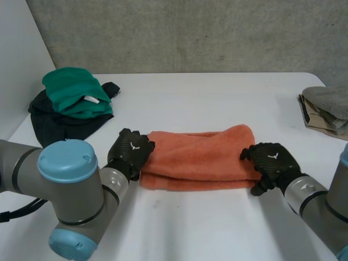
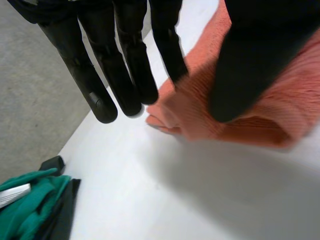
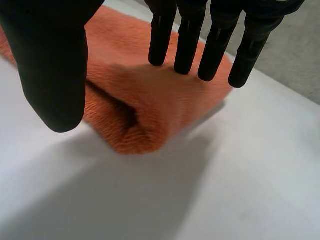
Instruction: Fold the laundry.
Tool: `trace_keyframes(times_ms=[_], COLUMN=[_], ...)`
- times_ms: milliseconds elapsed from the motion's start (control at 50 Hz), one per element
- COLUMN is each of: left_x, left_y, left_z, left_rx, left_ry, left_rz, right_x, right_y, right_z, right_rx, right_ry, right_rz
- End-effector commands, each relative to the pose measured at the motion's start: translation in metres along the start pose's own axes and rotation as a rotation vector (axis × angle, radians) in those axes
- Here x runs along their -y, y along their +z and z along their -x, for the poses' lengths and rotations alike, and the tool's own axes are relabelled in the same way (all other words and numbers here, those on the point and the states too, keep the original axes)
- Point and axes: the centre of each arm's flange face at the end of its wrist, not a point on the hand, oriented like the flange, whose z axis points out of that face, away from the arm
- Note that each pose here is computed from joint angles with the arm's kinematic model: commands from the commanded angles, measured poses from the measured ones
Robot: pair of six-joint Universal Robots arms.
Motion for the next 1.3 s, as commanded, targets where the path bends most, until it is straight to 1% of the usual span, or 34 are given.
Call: trace_keyframes(times_ms=[20, 80, 160, 180, 220, 300, 360, 400, 420, 480, 500, 520, 540, 560, 620, 640, 680, 720, 780, 800, 860, 880, 940, 960, 1000, 1040, 1080, 1100, 1160, 1180, 1240, 1300], left_x=[0.006, 0.01, 0.017, 0.019, 0.022, 0.027, 0.033, 0.035, 0.036, 0.035, 0.035, 0.034, 0.034, 0.032, 0.03, 0.028, 0.029, 0.03, 0.034, 0.038, 0.047, 0.05, 0.063, 0.067, 0.073, 0.081, 0.086, 0.089, 0.091, 0.09, 0.083, 0.074], left_y=[-0.014, -0.018, -0.024, -0.027, -0.03, -0.038, -0.043, -0.046, -0.047, -0.048, -0.048, -0.047, -0.047, -0.047, -0.045, -0.045, -0.044, -0.042, -0.039, -0.036, -0.029, -0.027, -0.02, -0.019, -0.017, -0.013, -0.011, -0.007, -0.001, 0.005, 0.017, 0.026], left_z=[-0.007, -0.004, 0.004, 0.009, 0.012, 0.023, 0.031, 0.034, 0.036, 0.041, 0.042, 0.043, 0.044, 0.046, 0.048, 0.049, 0.05, 0.051, 0.054, 0.056, 0.06, 0.06, 0.057, 0.055, 0.048, 0.035, 0.024, 0.012, -0.007, -0.018, -0.037, -0.049], left_rx=[-0.042, -0.028, 0.005, 0.019, 0.024, 0.053, 0.064, 0.069, 0.073, 0.083, 0.086, 0.089, 0.093, 0.099, 0.104, 0.106, 0.109, 0.114, 0.12, 0.124, 0.13, 0.128, 0.11, 0.102, 0.077, 0.032, -0.004, -0.039, -0.094, -0.116, -0.149, -0.16], left_ry=[-0.022, -0.041, -0.079, -0.095, -0.107, -0.133, -0.147, -0.158, -0.16, -0.18, -0.185, -0.19, -0.195, -0.207, -0.226, -0.242, -0.255, -0.278, -0.302, -0.32, -0.356, -0.363, -0.393, -0.395, -0.399, -0.405, -0.404, -0.403, -0.405, -0.407, -0.405, -0.396], left_rz=[-0.01, -0.015, -0.029, -0.035, -0.044, -0.064, -0.089, -0.099, -0.103, -0.104, -0.106, -0.102, -0.1, -0.096, -0.088, -0.086, -0.088, -0.093, -0.112, -0.126, -0.158, -0.166, -0.207, -0.216, -0.23, -0.238, -0.244, -0.245, -0.238, -0.228, -0.184, -0.136], right_x=[-0.011, -0.012, -0.01, -0.006, 0.001, 0.015, 0.031, 0.04, 0.051, 0.064, 0.07, 0.07, 0.068, 0.06, 0.042, 0.03, 0.022, 0.022, 0.032, 0.041, 0.061, 0.078, 0.096, 0.1, 0.098, 0.096, 0.09, 0.083, 0.075, 0.069, 0.062, 0.054], right_y=[0.017, 0.022, 0.026, 0.024, 0.02, 0.013, 0.012, 0.012, 0.011, 0.009, 0.004, 0.002, 0.001, -0.002, -0.008, -0.009, -0.009, -0.008, -0.006, -0.002, 0.0, -0.002, -0.008, -0.007, -0.002, 0.004, 0.01, 0.016, 0.027, 0.033, 0.043, 0.054], right_z=[0.007, 0.005, -0.012, -0.02, -0.027, -0.038, -0.031, -0.016, 0.002, 0.033, 0.061, 0.073, 0.086, 0.114, 0.147, 0.161, 0.169, 0.172, 0.165, 0.157, 0.135, 0.118, 0.093, 0.076, 0.061, 0.043, 0.036, 0.029, 0.02, 0.015, 0.01, 0.01], right_rx=[-0.004, -0.033, -0.162, -0.221, -0.267, -0.321, -0.315, -0.287, -0.249, -0.186, -0.117, -0.084, -0.043, 0.056, 0.2, 0.268, 0.3, 0.302, 0.27, 0.236, 0.184, 0.157, 0.142, 0.131, 0.124, 0.108, 0.102, 0.093, 0.072, 0.064, 0.066, 0.087], right_ry=[-0.013, -0.022, -0.048, -0.072, -0.118, -0.293, -0.44, -0.504, -0.556, -0.618, -0.656, -0.669, -0.685, -0.715, -0.761, -0.788, -0.815, -0.825, -0.761, -0.662, -0.452, -0.297, -0.069, 0.066, 0.175, 0.257, 0.272, 0.278, 0.278, 0.284, 0.3, 0.322], right_rz=[0.0, -0.002, -0.011, -0.017, -0.027, -0.049, -0.091, -0.131, -0.191, -0.287, -0.364, -0.395, -0.427, -0.483, -0.538, -0.547, -0.537, -0.52, -0.498, -0.48, -0.469, -0.472, -0.464, -0.438, -0.396, -0.335, -0.275, -0.215, -0.135, -0.083, -0.02, 0.03])
